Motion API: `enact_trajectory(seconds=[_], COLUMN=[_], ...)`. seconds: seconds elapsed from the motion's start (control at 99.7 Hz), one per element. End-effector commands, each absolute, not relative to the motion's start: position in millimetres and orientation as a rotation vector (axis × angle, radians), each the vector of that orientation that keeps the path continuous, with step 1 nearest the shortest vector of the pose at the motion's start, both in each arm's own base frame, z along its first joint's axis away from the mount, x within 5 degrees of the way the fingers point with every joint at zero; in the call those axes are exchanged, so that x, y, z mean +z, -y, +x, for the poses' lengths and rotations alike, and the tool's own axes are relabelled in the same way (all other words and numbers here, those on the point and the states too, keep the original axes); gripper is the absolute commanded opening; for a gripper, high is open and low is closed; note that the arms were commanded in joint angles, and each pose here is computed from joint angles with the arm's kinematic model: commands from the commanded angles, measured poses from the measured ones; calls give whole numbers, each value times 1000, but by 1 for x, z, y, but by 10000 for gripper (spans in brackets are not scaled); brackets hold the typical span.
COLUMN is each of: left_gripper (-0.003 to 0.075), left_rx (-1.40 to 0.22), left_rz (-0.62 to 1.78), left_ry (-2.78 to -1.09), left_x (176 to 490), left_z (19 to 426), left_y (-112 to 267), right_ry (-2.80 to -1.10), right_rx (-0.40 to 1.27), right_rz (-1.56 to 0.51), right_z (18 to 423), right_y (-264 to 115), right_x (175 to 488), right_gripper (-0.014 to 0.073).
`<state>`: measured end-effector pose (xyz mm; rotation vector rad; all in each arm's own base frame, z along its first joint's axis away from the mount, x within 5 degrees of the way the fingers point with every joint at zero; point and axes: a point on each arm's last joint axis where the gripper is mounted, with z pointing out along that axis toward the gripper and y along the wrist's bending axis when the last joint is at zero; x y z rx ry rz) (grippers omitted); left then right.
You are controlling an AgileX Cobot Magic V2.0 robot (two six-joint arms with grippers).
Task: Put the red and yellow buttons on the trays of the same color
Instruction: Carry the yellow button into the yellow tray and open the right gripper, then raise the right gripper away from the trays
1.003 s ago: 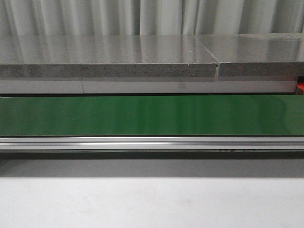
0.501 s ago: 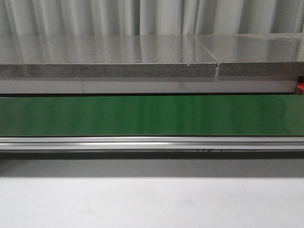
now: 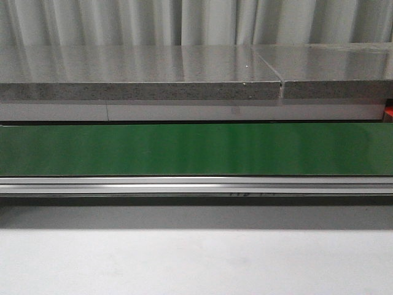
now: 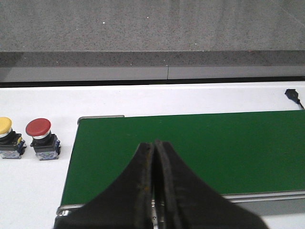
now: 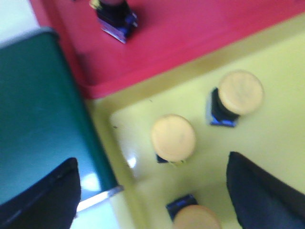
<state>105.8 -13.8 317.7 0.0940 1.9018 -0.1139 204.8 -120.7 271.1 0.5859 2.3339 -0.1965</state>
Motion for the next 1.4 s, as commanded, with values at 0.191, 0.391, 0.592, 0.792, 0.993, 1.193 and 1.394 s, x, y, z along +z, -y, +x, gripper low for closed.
enact_trajectory(seconds=[0.191, 0.391, 0.592, 0.792, 0.993, 1.193, 1.394], left_gripper=[-19, -19, -19, -19, -19, -19, -19], left_rx=[-138, -138, -138, -138, -138, -138, -138], left_rz=[77, 77, 77, 77, 77, 77, 77], left_ry=[-1803, -1803, -1803, -1803, -1803, -1803, -1803], left_x=[333, 333, 333, 333, 333, 333, 333], left_z=[107, 107, 107, 107, 107, 107, 107], left_y=[15, 15, 15, 15, 15, 15, 15], right_ry=[-2096, -1991, -1936, -1917, -1939, -1916, -1884], right_rx=[-141, -109, -88, -58, -53, 2, 57], right_rz=[222, 0, -164, -219, -223, -183, -137], right_z=[197, 179, 163, 153, 152, 152, 153], right_y=[54, 21, 2, -7, -7, -9, -11], right_x=[334, 353, 353, 350, 347, 349, 352], right_gripper=[613, 613, 613, 536, 194, -67, -68])
